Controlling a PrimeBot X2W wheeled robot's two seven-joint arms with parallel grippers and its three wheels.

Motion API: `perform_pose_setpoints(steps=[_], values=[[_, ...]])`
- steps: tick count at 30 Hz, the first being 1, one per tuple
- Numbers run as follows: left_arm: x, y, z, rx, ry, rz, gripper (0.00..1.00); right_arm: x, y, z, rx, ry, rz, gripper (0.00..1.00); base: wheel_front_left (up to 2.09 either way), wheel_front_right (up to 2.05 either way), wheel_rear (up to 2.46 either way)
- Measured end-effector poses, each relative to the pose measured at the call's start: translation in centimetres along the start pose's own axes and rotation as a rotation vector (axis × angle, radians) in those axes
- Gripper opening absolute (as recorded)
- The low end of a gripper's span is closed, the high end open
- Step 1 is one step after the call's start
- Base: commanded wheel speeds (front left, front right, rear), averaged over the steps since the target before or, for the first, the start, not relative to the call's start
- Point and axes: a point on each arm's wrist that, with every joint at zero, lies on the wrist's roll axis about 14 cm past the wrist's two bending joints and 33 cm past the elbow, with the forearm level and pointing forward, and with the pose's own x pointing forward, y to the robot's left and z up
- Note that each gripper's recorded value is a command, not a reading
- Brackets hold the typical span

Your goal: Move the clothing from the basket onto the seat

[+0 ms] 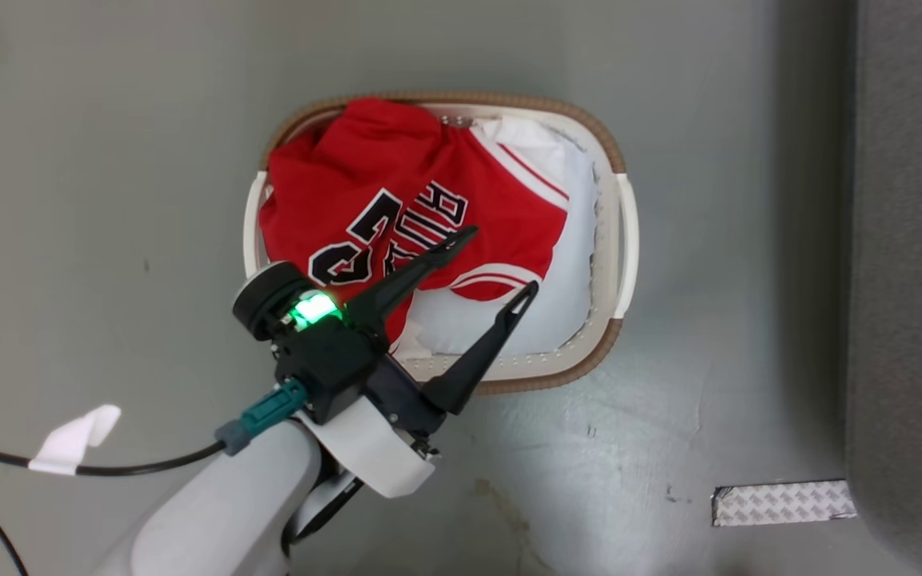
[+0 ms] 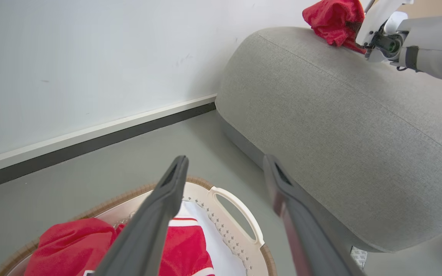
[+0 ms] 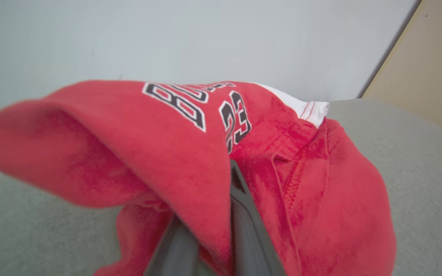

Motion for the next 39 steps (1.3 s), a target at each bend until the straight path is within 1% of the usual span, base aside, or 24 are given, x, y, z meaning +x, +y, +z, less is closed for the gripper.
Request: perform_pose_setpoints(steps=[1,5,10,12,14,16,20,22,25,28,32,35,39], values=[[0.0,0.1,0.1,0.004,-0.001,0.006,1.00,-0.4,0.2,-0.2,0.011,-0.006,0.002,1.00,0.00,0.00,0.00],[-0.1,0.1,1.1,0.014,-0.015,0.029,1.00,-2.0,0.4,-0.3,0.032,-0.001,0.026,1.00,0.00,0.00,0.00],[-0.5,-0.7,3.1,0.021,-0.039,0.050,1.00,-3.2,0.3,3.0,0.040,-0.042,0.078,1.00,0.00,0.00,0.00],[-0.9,-1.0,3.9,0.025,-0.044,0.067,1.00,-4.6,0.7,3.7,0.041,-0.048,0.114,1.00,0.00,0.00,0.00],[-1.6,-1.4,4.5,0.024,-0.046,0.088,1.00,-6.1,1.1,5.4,0.040,-0.088,0.151,1.00,0.00,0.00,0.00],[-2.3,-1.7,5.7,0.012,-0.068,0.121,1.00,-7.9,1.3,7.3,0.065,-0.141,0.182,1.00,0.00,0.00,0.00],[-4.4,-1.8,7.0,0.009,-0.083,0.201,1.00,-11.9,0.3,10.2,0.104,-0.231,0.227,1.00,0.00,0.00,0.00],[-5.6,-1.9,7.6,0.005,-0.096,0.243,1.00,-14.2,0.4,10.3,0.095,-0.241,0.271,1.00,0.00,0.00,0.00],[-7.6,-1.8,8.7,0.007,-0.121,0.312,1.00,-17.2,0.4,10.4,0.129,-0.246,0.319,1.00,0.00,0.00,0.00],[-10.0,-1.4,9.7,0.020,-0.149,0.404,1.00,-19.9,0.5,9.9,0.139,-0.239,0.368,1.00,0.00,0.00,0.00],[-13.9,-0.8,10.4,0.021,-0.186,0.539,1.00,-23.7,2.2,9.2,0.156,-0.227,0.474,1.00,0.00,0.00,0.00],[-16.8,-0.9,9.9,0.039,-0.179,0.608,1.00,-26.4,3.6,8.9,0.172,-0.219,0.554,1.00,0.00,0.00,0.00],[-20.0,-0.9,9.5,0.032,-0.193,0.695,1.00,-29.4,5.0,8.5,0.197,-0.210,0.638,1.00,0.00,0.00,0.00]])
